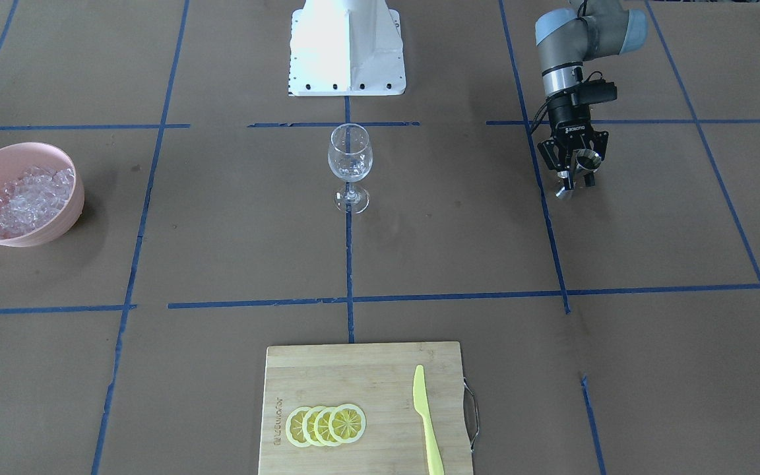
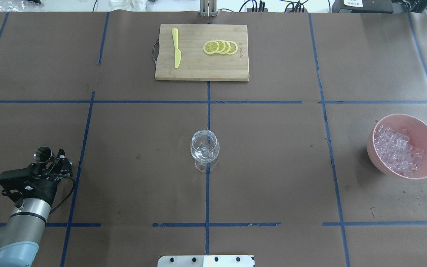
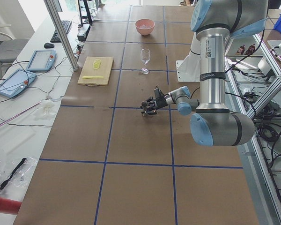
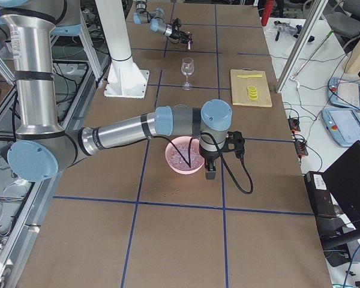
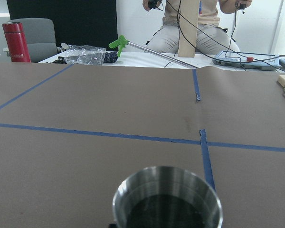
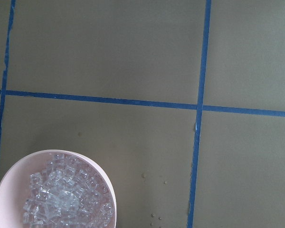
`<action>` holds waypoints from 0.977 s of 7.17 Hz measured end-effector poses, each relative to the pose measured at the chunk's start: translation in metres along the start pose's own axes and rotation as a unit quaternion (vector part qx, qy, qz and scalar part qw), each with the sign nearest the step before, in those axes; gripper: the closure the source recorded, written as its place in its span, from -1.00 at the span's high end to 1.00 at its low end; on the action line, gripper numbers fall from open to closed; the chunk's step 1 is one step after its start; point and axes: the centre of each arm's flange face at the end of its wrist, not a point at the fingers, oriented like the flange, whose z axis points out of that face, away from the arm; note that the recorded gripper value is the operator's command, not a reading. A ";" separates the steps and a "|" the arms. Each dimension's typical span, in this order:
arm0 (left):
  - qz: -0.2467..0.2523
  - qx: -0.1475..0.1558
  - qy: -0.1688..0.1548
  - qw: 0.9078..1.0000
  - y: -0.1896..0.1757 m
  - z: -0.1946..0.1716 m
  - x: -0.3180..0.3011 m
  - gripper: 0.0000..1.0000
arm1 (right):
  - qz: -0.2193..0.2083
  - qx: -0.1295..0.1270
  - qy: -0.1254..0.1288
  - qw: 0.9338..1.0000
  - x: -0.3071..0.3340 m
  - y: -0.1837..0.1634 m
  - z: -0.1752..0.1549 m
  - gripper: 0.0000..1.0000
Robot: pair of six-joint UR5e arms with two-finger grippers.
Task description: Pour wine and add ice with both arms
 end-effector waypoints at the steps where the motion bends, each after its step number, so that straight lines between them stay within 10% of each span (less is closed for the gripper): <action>1: -0.002 0.000 0.000 1.000 0.000 0.000 0.000 -0.93 | 0.001 -0.001 0.000 1.000 0.001 0.000 0.001 1.00; 7: -0.047 0.013 0.004 0.999 -0.038 -0.002 0.013 -1.00 | 0.004 -0.002 -0.006 1.000 0.002 0.000 0.003 1.00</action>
